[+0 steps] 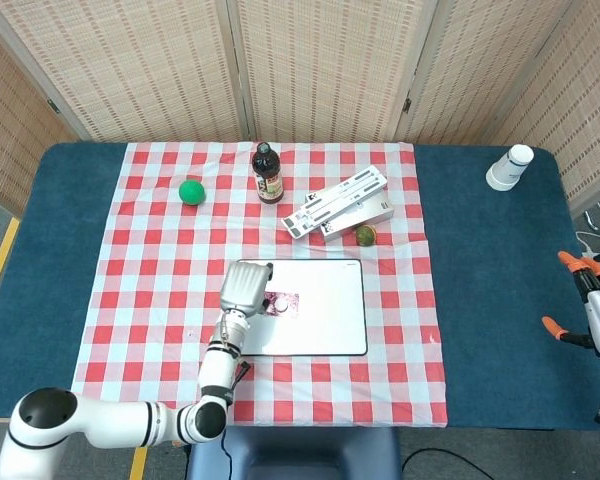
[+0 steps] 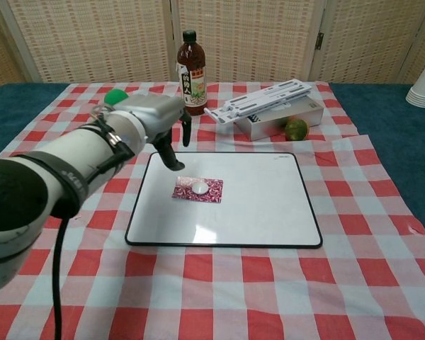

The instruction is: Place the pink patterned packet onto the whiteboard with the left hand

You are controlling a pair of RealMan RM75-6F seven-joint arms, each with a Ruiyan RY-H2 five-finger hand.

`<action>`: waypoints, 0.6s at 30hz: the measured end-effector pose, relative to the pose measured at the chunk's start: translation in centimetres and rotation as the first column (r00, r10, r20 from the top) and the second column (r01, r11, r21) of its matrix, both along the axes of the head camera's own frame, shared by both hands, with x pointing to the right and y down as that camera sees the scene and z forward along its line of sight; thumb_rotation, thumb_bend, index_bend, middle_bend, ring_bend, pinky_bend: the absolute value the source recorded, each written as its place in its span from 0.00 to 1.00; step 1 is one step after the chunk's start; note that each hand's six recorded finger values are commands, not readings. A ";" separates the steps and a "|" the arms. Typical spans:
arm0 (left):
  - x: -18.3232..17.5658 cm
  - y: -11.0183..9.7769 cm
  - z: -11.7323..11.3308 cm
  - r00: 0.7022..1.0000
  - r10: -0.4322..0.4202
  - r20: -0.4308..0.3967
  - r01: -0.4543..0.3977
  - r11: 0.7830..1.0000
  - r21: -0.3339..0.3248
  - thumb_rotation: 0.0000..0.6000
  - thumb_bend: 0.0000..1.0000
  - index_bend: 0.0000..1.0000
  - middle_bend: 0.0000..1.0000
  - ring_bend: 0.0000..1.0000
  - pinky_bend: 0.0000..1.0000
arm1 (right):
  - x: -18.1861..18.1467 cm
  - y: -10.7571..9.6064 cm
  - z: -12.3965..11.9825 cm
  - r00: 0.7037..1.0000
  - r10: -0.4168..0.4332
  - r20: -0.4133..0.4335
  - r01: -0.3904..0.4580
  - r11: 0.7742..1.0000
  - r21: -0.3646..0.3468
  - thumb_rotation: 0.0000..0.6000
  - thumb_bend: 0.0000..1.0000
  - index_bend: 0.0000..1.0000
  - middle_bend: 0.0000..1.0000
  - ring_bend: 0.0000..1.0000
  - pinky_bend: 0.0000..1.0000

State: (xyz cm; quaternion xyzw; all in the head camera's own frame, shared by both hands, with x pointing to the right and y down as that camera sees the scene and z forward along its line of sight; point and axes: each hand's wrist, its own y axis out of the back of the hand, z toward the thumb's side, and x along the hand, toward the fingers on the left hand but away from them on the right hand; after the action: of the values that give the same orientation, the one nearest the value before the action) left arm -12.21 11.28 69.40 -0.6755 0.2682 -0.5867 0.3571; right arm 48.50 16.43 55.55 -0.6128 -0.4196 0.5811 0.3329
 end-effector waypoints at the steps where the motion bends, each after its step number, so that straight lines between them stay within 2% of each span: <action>1: -0.9 -0.4 -0.5 1.000 -0.011 -0.002 0.011 1.000 0.017 1.00 0.25 0.43 0.93 0.96 0.91 | 0.0 0.0 0.0 1.000 -0.001 0.001 0.001 1.000 -0.001 1.00 0.15 0.09 0.14 0.00 0.26; 4: -3.6 -1.2 -1.7 0.998 -0.053 -0.033 0.055 0.995 0.078 1.00 0.25 0.39 0.81 0.86 0.90 | -0.1 0.0 0.0 1.000 -0.002 0.004 0.002 1.000 -0.002 1.00 0.15 0.09 0.14 0.00 0.26; 7: -6.3 -1.4 -2.6 0.989 -0.102 -0.109 0.118 0.983 0.142 1.00 0.25 0.29 0.62 0.70 0.87 | -0.3 0.1 0.0 1.000 -0.007 0.009 0.007 1.000 -0.003 1.00 0.15 0.09 0.14 0.00 0.26; 8: -7.2 -1.4 -2.9 0.984 -0.117 -0.136 0.139 0.977 0.165 1.00 0.25 0.26 0.54 0.63 0.83 | -0.3 0.1 0.0 1.000 -0.010 0.010 0.010 1.000 -0.004 1.00 0.15 0.09 0.14 0.00 0.26; 10: -9.8 -1.3 -3.5 0.969 -0.146 -0.199 0.189 0.958 0.215 1.00 0.25 0.20 0.40 0.46 0.69 | -0.4 0.2 0.0 1.000 -0.012 0.011 0.013 1.000 -0.009 1.00 0.15 0.09 0.14 0.00 0.26; 12: -13.0 -0.6 -3.8 0.955 -0.166 -0.246 0.227 0.942 0.249 1.00 0.25 0.08 0.19 0.21 0.46 | -0.3 0.2 0.1 1.000 -0.011 0.011 0.012 1.000 -0.012 1.00 0.15 0.09 0.14 0.00 0.26; 14: -16.4 0.6 -3.8 0.954 -0.168 -0.250 0.232 0.938 0.257 1.00 0.23 0.01 0.06 0.06 0.27 | -0.2 0.2 0.2 1.000 -0.008 0.009 0.008 1.000 -0.014 1.00 0.15 0.09 0.14 0.00 0.26; 16: -20.4 2.5 -3.7 0.966 -0.152 -0.207 0.201 0.950 0.238 1.00 0.21 0.00 0.00 0.00 0.11 | -0.2 0.2 0.3 1.000 -0.004 0.005 0.004 1.000 -0.019 1.00 0.15 0.08 0.14 0.00 0.26; 18: -23.9 4.0 -3.6 0.983 -0.131 -0.129 0.154 0.968 0.197 1.00 0.19 0.00 0.00 0.00 0.03 | -0.2 0.2 0.4 1.000 -0.001 0.000 0.001 1.000 -0.023 1.00 0.15 0.08 0.14 0.00 0.26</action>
State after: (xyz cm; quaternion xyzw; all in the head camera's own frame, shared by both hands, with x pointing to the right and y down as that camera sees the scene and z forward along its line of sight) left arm -36.08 15.28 65.77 -0.6465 0.3954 -0.5402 0.3659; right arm 48.28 16.63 55.96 -0.6167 -0.4124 0.5858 0.3263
